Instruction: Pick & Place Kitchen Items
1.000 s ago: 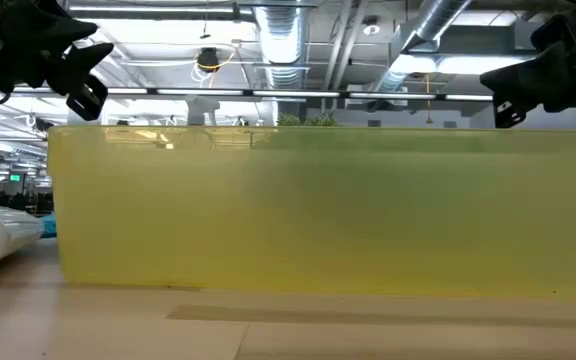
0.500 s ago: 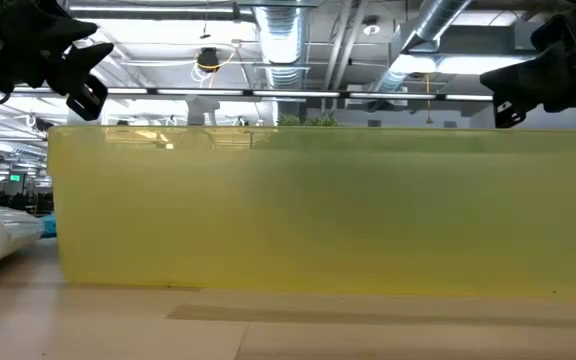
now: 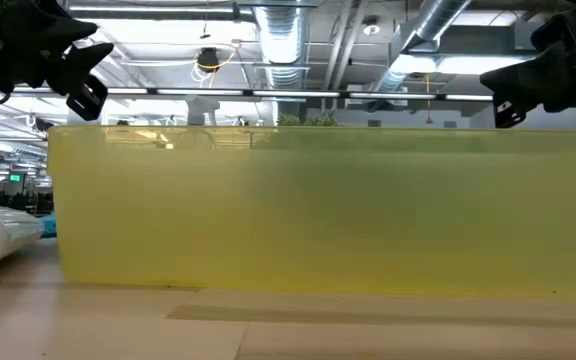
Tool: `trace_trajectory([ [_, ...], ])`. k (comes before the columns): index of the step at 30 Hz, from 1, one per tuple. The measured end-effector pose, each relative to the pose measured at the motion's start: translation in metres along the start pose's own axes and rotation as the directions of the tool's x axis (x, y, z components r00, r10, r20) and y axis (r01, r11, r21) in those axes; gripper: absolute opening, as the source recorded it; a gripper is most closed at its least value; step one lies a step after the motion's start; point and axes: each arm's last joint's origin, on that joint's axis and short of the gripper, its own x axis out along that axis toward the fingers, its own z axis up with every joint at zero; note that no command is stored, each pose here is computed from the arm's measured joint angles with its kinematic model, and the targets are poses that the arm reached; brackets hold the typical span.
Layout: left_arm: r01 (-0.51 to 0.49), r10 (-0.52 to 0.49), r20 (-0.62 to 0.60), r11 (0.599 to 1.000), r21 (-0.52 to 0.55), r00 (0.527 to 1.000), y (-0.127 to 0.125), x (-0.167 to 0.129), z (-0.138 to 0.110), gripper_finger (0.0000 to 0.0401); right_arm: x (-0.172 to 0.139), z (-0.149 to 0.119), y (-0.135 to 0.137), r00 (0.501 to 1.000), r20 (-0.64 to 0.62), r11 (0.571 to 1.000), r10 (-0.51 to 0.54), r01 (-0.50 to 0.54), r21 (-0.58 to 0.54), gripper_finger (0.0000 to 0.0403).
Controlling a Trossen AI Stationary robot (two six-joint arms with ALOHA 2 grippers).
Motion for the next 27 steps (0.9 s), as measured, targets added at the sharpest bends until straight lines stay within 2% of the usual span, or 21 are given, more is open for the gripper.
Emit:
trace_trajectory([
  [9, 0.000, 0.000, 0.000, 1.000, 0.000, 1.000, 0.000, 0.000, 0.000, 0.0104, 0.000, 0.000, 0.000, 1.000, 0.000, 1.000, 0.000, 0.000, -0.008, 0.0000],
  [12, 0.000, 0.000, 0.001, 1.000, 0.000, 1.000, 0.000, 0.000, 0.000, 0.0104, 0.000, 0.000, 0.000, 1.000, 0.001, 0.992, -0.006, 0.006, -0.129, 0.0000],
  [17, 0.000, 0.000, 0.001, 1.000, 0.000, 1.000, 0.000, 0.000, 0.000, 0.0104, 0.000, 0.001, -0.001, 0.999, 0.022, 0.987, -0.027, 0.030, -0.156, 0.0000],
  [19, 0.010, -0.010, 0.037, 1.000, 0.008, 0.999, -0.001, 0.000, 0.004, 0.0104, 0.000, 0.006, -0.001, 0.997, 0.066, 0.996, -0.025, 0.031, -0.089, 0.0000],
  [22, 0.043, -0.046, 0.119, 0.999, 0.027, 0.992, -0.005, -0.001, 0.012, 0.0104, -0.001, 0.011, 0.001, 0.992, 0.122, 0.994, -0.014, 0.000, 0.111, 0.0000],
  [24, 0.061, -0.067, 0.163, 0.997, 0.038, 0.984, -0.007, -0.001, 0.016, 0.0104, -0.001, 0.016, 0.001, 0.985, 0.174, 0.989, -0.009, -0.017, 0.149, 0.0000],
  [27, 0.092, -0.105, 0.249, 0.994, 0.063, 0.963, -0.011, -0.003, 0.024, 0.0104, -0.002, 0.021, 0.001, 0.975, 0.223, 0.989, -0.007, -0.027, 0.149, 0.0000],
])
